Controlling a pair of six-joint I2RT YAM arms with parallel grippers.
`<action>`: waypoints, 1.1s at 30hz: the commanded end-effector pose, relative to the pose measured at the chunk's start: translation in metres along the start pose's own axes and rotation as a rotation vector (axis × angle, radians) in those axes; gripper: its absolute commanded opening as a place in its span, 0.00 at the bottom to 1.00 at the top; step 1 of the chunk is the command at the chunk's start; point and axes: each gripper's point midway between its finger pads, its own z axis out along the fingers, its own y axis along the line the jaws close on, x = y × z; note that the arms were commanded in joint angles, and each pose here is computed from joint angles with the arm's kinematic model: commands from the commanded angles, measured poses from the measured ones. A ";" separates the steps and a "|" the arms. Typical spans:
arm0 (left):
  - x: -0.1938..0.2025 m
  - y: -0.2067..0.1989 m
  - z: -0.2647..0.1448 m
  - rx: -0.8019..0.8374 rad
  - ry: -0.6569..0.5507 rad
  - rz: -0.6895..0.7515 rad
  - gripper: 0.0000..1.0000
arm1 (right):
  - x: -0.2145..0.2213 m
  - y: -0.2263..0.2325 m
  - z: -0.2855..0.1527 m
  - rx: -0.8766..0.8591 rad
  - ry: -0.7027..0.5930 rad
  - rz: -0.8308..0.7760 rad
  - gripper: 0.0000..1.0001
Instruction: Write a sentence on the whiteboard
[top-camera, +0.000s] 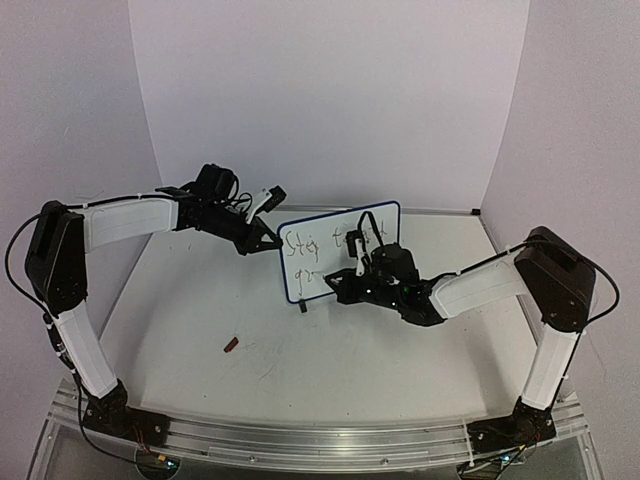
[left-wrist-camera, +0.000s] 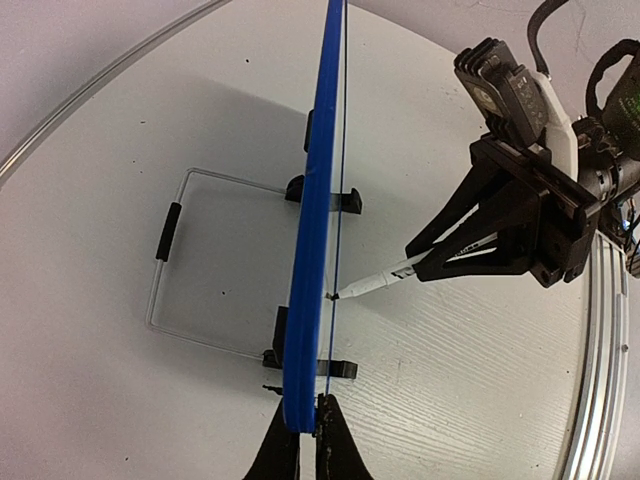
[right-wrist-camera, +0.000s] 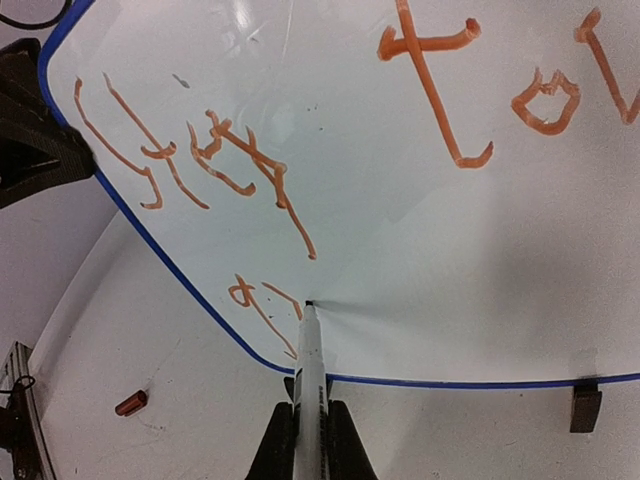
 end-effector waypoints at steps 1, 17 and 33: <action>0.035 0.006 0.010 -0.019 0.126 -0.035 0.00 | -0.024 -0.004 -0.008 0.038 -0.093 0.022 0.00; 0.034 0.005 0.009 -0.019 0.124 -0.033 0.00 | -0.028 0.004 -0.016 -0.002 -0.103 0.010 0.00; 0.035 0.005 0.009 -0.020 0.128 -0.034 0.00 | -0.027 0.012 -0.044 -0.044 -0.099 -0.009 0.00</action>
